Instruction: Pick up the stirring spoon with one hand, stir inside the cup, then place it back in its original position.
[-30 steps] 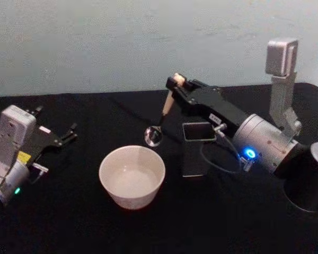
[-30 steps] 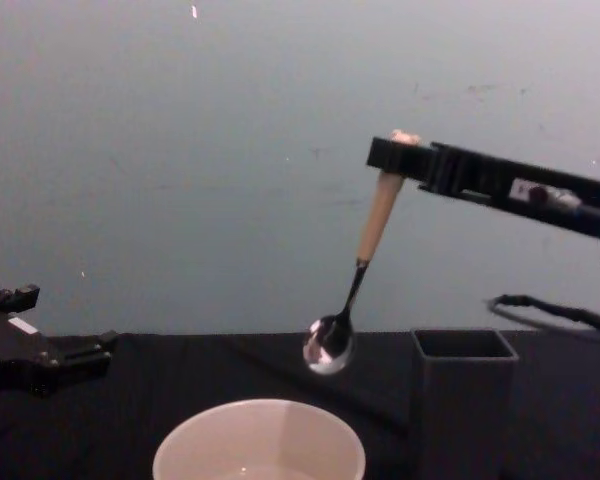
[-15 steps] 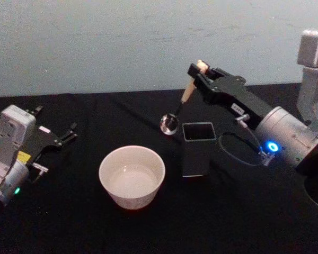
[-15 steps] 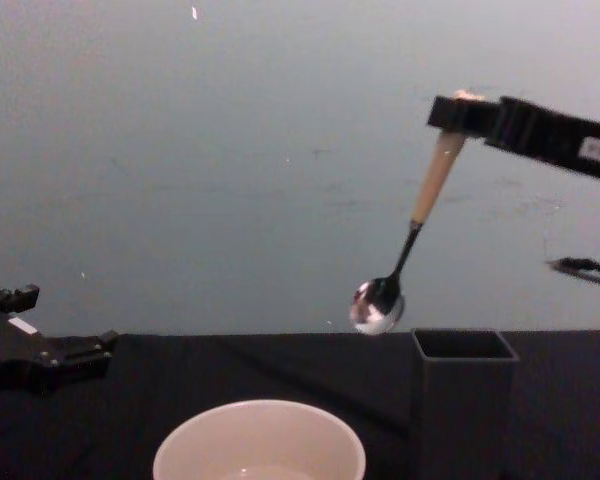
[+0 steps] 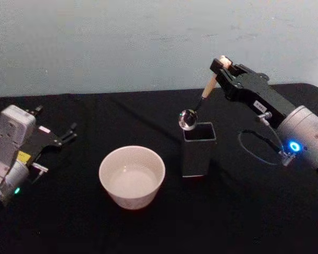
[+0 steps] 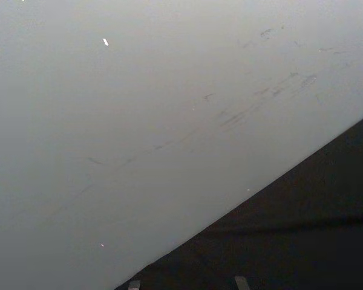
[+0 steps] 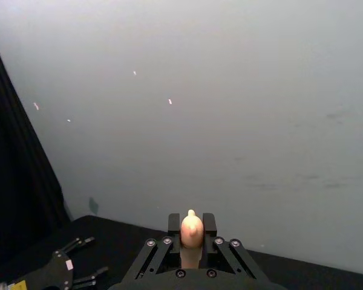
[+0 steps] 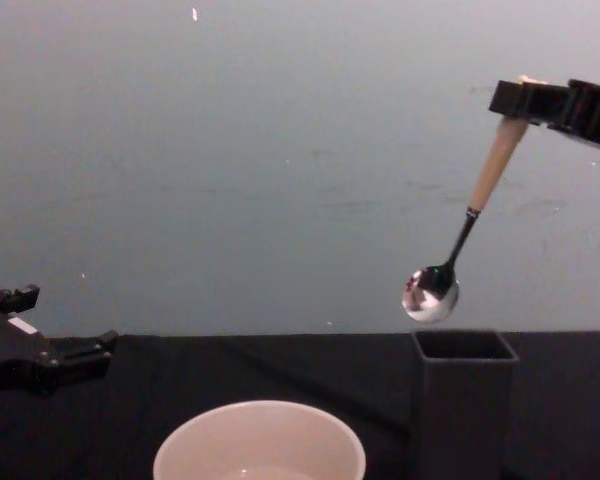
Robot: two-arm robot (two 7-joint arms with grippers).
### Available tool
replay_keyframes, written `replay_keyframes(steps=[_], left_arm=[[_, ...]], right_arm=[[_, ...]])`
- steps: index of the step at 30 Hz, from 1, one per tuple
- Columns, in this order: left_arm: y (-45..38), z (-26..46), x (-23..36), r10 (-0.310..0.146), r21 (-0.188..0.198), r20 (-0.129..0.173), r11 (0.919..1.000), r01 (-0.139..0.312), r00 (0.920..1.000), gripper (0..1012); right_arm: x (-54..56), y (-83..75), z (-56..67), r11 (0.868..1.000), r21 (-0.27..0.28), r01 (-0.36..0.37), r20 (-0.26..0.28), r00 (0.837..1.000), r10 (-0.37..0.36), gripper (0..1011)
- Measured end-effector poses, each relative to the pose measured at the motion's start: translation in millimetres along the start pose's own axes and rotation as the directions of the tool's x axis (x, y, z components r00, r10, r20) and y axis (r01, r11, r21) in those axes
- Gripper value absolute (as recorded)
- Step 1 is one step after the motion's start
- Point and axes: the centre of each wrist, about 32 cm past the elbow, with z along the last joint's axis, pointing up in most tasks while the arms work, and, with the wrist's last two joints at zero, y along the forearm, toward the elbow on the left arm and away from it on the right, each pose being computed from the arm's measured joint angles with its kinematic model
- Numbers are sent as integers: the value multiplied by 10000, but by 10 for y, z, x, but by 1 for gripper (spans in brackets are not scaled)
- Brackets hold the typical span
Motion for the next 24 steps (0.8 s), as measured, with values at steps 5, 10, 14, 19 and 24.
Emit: replay_keyframes(steps=[5, 10, 14, 19, 24], left_arm=[[0, 0, 0, 1, -1, 0, 10000, -1, 10000, 1001], [0, 0, 0, 0, -1, 0, 10000, 0, 10000, 1001], [0, 0, 0, 1, 0, 0, 10000, -1, 10000, 1001], [0, 0, 0, 0, 0, 0, 10000, 0, 10000, 1001], [0, 0, 0, 1, 0, 0, 10000, -1, 10000, 1001]], right_arm=[[5, -30, 5, 9997, 18, 238, 101, 9997, -238, 216], [9, -45, 1, 9990, -31, 437, 231, 9988, -436, 216], [19, -52, -1, 9980, -115, 614, 323, 9976, -610, 216], [31, -50, -18, 9968, -285, 751, 377, 9965, -740, 216], [101, -84, -71, 9970, -447, 636, 499, 9969, -613, 215]])
